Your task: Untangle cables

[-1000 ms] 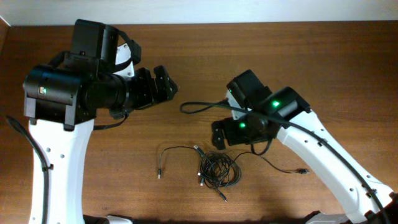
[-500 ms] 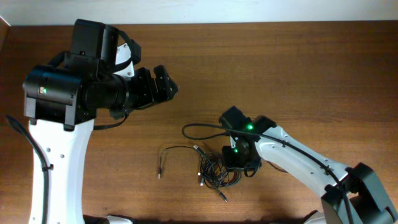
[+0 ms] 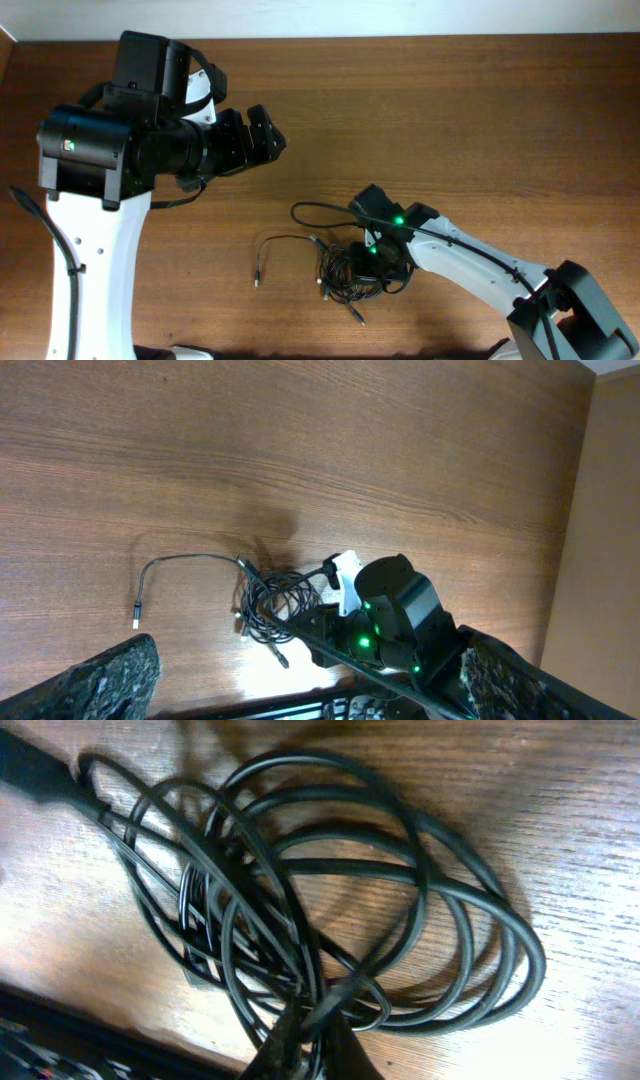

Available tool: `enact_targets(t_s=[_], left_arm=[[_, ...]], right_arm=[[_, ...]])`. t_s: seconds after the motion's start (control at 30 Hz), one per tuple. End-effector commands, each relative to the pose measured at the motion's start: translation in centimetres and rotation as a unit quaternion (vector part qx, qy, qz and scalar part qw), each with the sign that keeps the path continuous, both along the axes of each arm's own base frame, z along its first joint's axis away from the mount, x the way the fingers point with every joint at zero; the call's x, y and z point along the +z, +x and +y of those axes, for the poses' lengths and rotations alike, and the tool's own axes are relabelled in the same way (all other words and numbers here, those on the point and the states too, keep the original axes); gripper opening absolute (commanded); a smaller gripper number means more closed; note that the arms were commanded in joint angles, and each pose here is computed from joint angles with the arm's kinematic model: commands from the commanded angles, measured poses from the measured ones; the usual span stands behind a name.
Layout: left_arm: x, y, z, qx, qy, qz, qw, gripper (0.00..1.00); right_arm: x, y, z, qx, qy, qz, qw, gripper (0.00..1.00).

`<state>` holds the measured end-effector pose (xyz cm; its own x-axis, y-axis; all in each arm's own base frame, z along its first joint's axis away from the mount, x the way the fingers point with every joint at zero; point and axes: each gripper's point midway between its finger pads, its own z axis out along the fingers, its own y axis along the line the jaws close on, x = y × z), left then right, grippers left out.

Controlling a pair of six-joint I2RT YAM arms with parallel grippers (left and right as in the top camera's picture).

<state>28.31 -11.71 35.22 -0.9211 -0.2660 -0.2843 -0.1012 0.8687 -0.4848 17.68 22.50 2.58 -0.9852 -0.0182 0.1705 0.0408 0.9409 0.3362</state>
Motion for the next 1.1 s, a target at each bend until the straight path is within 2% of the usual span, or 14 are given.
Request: enact_targets(t_s=[0.0,0.07,0.2,0.33,0.37,0.47,0.6,0.63,0.67,0.73,0.77,0.8,1.0,1.07], left_arm=[[0.0,-0.1,0.2,0.005,0.002,-0.001,1.0,0.99],[0.0,0.0,0.4,0.009,0.009,-0.002,1.0,0.99],[-0.1,0.1,0.6,0.011,0.013,-0.003,1.0,0.99],[0.0,0.2,0.6,0.012,0.013,-0.005,1.0,0.99],[0.0,0.2,0.6,0.012,0.013,-0.005,1.0,0.99],[-0.2,0.3,0.5,0.032,0.003,0.009,0.999,0.99],[-0.6,-0.1,-0.3,0.022,-0.016,0.034,0.999,0.99],[-1.0,-0.4,-0.3,0.021,-0.014,0.048,0.999,0.66],[-1.3,-0.5,-0.3,0.021,-0.012,0.057,0.998,0.61],[-1.7,-0.6,-1.2,0.005,-0.012,0.065,0.998,0.82],[-1.9,-0.7,-1.9,-0.007,-0.014,0.07,0.997,0.82],[-2.3,-0.8,-2.8,-0.02,-0.012,0.076,0.997,0.82],[-4.4,0.1,-4.1,-0.032,-0.003,0.114,0.993,0.58],[-5.0,0.1,-4.9,-0.043,0.002,0.123,0.991,0.59]], right_arm=[[2.2,1.1,1.0,0.004,0.009,-0.016,1.0,0.04],[6.1,2.5,1.8,0.032,0.016,-0.043,0.998,0.04],[20.0,5.3,4.2,0.123,0.082,-0.153,0.977,0.04],[28.4,5.7,5.2,0.145,0.144,-0.232,0.951,0.04],[30.3,4.9,6.2,0.187,0.188,-0.248,0.931,0.04],[32.5,3.8,8.0,0.215,0.262,-0.25,0.907,0.04],[33.3,4.7,8.5,0.206,0.275,-0.266,0.901,0.04],[33.6,5.5,8.3,0.192,0.277,-0.272,0.901,0.04],[33.7,6.1,8.0,0.185,0.277,-0.28,0.9,0.04],[33.7,6.8,7.6,0.176,0.275,-0.283,0.902,0.04],[33.7,6.8,7.6,0.176,0.275,-0.283,0.902,0.04],[33.7,6.8,7.7,0.176,0.275,-0.284,0.902,0.04],[33.1,7.3,7.9,0.175,0.269,-0.279,0.905,0.04],[33.1,7.5,8.1,0.175,0.271,-0.283,0.903,0.04]])
